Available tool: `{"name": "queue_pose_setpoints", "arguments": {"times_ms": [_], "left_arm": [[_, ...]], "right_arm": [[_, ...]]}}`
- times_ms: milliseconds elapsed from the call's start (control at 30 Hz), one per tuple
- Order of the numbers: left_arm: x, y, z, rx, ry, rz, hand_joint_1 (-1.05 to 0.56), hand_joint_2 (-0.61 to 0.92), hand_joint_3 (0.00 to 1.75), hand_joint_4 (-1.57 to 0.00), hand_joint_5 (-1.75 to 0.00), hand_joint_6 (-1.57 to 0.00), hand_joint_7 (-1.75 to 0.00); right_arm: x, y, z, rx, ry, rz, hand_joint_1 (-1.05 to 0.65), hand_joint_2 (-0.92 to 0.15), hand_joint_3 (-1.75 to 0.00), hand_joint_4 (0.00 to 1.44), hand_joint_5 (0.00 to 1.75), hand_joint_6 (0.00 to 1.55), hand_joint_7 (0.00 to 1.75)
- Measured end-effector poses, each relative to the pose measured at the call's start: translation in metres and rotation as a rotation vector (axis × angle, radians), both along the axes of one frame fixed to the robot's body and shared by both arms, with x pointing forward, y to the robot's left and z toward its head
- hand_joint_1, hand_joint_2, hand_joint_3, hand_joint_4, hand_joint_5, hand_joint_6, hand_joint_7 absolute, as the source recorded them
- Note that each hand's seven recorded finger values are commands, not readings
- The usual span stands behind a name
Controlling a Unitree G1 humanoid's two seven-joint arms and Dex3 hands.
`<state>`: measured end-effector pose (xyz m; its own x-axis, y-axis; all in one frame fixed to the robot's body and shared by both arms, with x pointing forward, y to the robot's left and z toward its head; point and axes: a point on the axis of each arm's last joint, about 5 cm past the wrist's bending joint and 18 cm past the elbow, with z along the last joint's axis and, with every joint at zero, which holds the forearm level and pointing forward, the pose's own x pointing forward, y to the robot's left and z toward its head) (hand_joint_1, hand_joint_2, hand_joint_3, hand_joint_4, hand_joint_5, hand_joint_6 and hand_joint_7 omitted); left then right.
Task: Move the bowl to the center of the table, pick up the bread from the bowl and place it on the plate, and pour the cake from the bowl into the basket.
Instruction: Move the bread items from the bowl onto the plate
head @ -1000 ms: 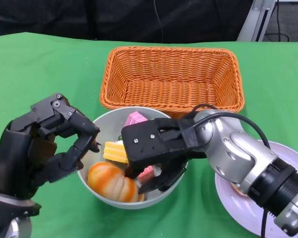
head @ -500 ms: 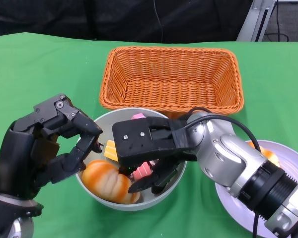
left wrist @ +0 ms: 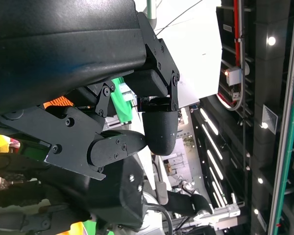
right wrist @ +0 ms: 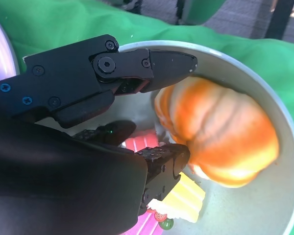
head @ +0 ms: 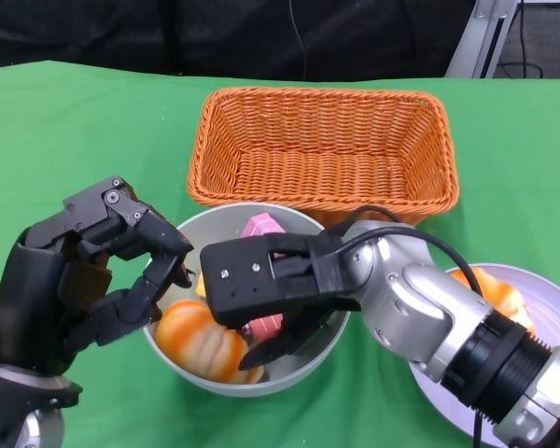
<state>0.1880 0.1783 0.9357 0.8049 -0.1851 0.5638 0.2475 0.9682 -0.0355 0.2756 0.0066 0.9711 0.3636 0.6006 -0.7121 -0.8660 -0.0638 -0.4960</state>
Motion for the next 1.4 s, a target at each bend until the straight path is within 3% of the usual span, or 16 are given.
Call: {"name": "queue_pose_setpoints", "arguments": {"times_ms": [133,333,633,733,867,967,1033,1100,1167,1200,1267,1300,1400], "left_arm": [[0.0,0.0,0.0,0.0,0.0,0.0,-0.14,0.79,0.66,-0.73,-1.64,-0.75,-1.28],[0.0,-0.001,0.0,-0.003,0.0,0.0,-0.14,0.8,0.63,-0.74,-1.62,-0.75,-1.27],[0.0,-0.001,0.0,-0.003,-0.003,0.002,-0.15,0.79,0.65,-0.75,-1.61,-0.75,-1.27],[0.0,-0.001,0.0,-0.004,-0.004,0.002,-0.15,0.79,0.65,-0.75,-1.61,-0.75,-1.27],[0.0,-0.001,0.0,-0.006,-0.005,0.003,-0.15,0.79,0.64,-0.74,-1.62,-0.76,-1.26],[0.0,-0.001,0.0,-0.006,-0.008,0.004,-0.15,0.8,0.62,-0.75,-1.62,-0.76,-1.25],[0.0,0.0,0.0,-0.007,-0.01,0.005,-0.16,0.82,0.57,-0.75,-1.62,-0.76,-1.26],[0.0,0.0,0.0,-0.008,-0.011,0.006,-0.17,0.84,0.52,-0.75,-1.63,-0.76,-1.27],[0.0,0.0,0.0,-0.008,-0.011,0.007,-0.17,0.86,0.49,-0.74,-1.64,-0.75,-1.27],[0.0,0.0,0.0,-0.009,-0.012,0.006,-0.17,0.87,0.47,-0.74,-1.64,-0.75,-1.27],[0.0,0.0,0.0,-0.013,-0.012,0.006,-0.17,0.87,0.46,-0.75,-1.63,-0.75,-1.27],[0.0,0.0,0.0,-0.015,-0.013,0.006,-0.16,0.87,0.46,-0.75,-1.63,-0.76,-1.27],[0.0,0.0,0.0,-0.017,-0.013,0.006,-0.15,0.88,0.45,-0.76,-1.62,-0.76,-1.25]], "right_arm": [[-0.003,0.003,-0.002,-0.037,-0.053,0.034,-0.97,-0.92,-0.33,0.45,0.03,0.31,0.03],[-0.005,0.005,-0.003,-0.049,-0.056,0.051,-0.95,-0.92,-0.3,0.4,0.0,0.21,0.0],[-0.01,0.014,-0.004,-0.12,-0.133,0.129,-0.99,-0.92,-0.39,0.5,0.04,0.31,0.04],[-0.011,0.015,-0.003,-0.128,-0.149,0.14,-0.99,-0.92,-0.39,0.53,0.05,0.28,0.02],[-0.014,0.017,-0.004,-0.141,-0.202,0.178,-0.98,-0.92,-0.44,0.62,0.07,0.28,0.01],[-0.018,0.019,-0.005,-0.15,-0.264,0.183,-0.95,-0.92,-0.37,0.71,0.09,0.3,0.02],[-0.022,0.019,-0.009,-0.123,-0.319,0.153,-0.91,-0.92,-0.3,0.78,0.11,0.34,0.02],[-0.027,0.017,-0.016,-0.057,-0.349,0.101,-0.78,-0.92,-0.21,0.98,0.19,0.34,0.02],[-0.03,0.014,-0.022,0.008,-0.366,0.041,-0.71,-0.92,-0.17,1.07,0.24,0.36,0.02],[-0.03,0.013,-0.024,0.038,-0.367,0.016,-0.58,-0.92,-0.15,1.05,0.42,0.4,0.02],[-0.03,0.011,-0.027,0.09,-0.364,-0.022,-0.52,-0.92,-0.13,0.93,0.74,0.42,0.01],[-0.03,0.01,-0.028,0.114,-0.362,-0.037,-0.37,-0.92,-0.12,0.78,1.08,0.56,0.04],[-0.033,0.01,-0.033,0.19,-0.374,-0.094,-0.19,-0.92,-0.11,0.61,1.51,0.71,0.06]]}}
